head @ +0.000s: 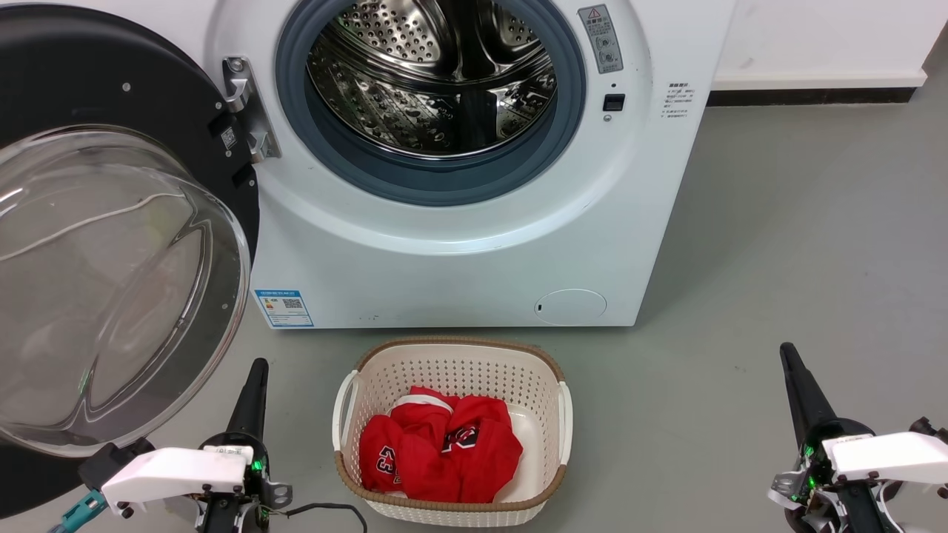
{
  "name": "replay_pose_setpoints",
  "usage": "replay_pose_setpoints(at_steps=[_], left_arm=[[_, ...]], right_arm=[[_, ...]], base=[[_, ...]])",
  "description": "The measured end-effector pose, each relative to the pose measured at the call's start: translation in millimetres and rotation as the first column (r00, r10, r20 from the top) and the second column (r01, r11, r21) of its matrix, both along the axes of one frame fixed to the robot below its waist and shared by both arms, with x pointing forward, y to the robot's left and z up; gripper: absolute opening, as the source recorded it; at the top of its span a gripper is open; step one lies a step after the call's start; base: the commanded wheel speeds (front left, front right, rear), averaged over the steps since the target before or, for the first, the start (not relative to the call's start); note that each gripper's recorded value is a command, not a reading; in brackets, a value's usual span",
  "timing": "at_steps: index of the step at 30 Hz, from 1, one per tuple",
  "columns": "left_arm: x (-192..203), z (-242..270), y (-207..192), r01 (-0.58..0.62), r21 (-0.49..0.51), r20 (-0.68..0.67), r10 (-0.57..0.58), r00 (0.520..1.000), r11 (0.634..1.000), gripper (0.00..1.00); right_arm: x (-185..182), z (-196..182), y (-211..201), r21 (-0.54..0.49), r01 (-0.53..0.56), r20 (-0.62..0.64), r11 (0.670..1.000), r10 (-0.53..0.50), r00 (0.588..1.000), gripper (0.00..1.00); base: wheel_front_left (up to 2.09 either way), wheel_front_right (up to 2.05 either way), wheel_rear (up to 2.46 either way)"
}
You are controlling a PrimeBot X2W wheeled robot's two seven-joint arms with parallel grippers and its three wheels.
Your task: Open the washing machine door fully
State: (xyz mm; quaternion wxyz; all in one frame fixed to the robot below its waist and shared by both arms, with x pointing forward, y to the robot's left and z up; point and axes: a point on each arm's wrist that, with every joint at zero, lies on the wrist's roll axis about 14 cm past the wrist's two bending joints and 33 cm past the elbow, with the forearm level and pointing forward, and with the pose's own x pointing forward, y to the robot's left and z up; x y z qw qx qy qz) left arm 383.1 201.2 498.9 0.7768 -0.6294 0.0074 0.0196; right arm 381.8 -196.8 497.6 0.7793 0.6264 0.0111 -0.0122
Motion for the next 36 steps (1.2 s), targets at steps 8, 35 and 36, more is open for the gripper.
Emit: replay_pose_setpoints(at_steps=[8, 35, 36], left_arm=[[1.3, 1.0, -0.6, 0.005, -0.063, 0.006, -0.005, 1.000, 0.998, 0.00], [4.7, 5.2, -1.9, 0.020, -0.212, 0.029, -0.015, 0.999, 0.977, 0.00], [4.7, 5.2, -1.9, 0.020, -0.212, 0.029, -0.015, 0.999, 0.977, 0.00]], right_arm=[[1.7, 1.8, -0.7, 0.064, -0.002, 0.005, 0.998, 0.001, 1.000, 0.00], [5.4, 6.6, -3.7, 0.218, -0.003, 0.023, 0.976, -0.002, 1.000, 0.00], [5.4, 6.6, -3.7, 0.218, -0.003, 0.023, 0.976, -0.002, 1.000, 0.00]], base=[[0.00, 0.00, 0.00], [0.00, 0.00, 0.00], [0.00, 0.00, 0.00]])
